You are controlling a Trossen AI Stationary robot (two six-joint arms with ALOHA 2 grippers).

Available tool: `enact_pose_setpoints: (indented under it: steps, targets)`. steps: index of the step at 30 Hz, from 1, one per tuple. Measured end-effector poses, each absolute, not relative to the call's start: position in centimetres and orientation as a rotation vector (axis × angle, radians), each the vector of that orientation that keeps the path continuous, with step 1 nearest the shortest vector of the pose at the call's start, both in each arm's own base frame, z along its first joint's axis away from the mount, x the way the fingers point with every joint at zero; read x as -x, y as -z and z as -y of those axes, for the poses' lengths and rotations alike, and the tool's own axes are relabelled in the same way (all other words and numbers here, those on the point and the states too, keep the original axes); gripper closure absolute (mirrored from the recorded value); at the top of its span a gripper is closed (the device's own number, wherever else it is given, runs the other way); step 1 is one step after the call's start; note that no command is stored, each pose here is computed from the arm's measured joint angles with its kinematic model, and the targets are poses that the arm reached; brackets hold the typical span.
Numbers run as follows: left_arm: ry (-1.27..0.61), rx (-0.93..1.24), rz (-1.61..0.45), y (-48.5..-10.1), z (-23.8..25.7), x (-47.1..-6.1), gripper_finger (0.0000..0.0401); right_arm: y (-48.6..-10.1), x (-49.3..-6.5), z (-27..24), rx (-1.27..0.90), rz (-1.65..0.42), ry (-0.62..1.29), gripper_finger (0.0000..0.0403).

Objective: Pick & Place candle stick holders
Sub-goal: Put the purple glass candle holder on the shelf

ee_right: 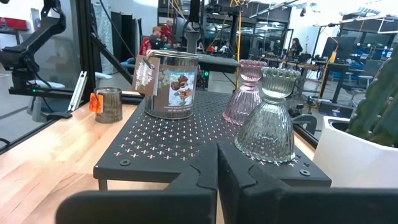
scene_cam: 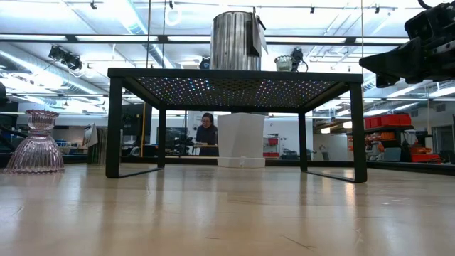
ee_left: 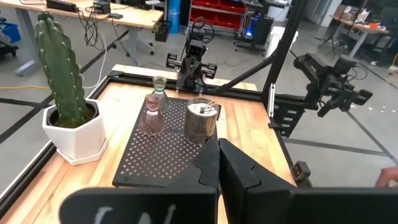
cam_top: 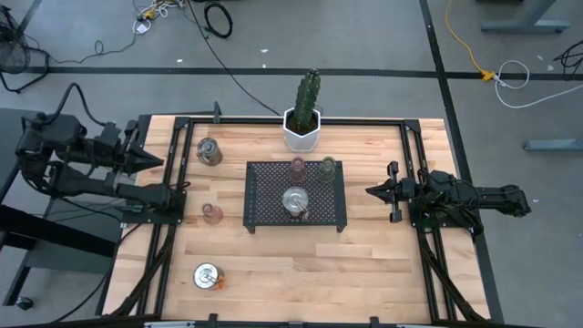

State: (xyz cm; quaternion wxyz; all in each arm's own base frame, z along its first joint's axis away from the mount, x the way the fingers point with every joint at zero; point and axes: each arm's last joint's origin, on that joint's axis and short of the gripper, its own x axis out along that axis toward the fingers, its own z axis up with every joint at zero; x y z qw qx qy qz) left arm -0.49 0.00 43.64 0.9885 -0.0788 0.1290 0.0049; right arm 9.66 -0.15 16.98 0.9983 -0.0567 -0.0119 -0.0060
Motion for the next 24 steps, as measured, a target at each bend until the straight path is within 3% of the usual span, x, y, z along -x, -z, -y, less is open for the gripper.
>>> enact_pose_setpoints:
  steps: [24]
  targets:
    - [-0.011,0.162,-0.321,-43.9,0.0,-1.5,0.0398,-17.0,-9.7,0.2,0.113,0.024,0.012,0.0401]
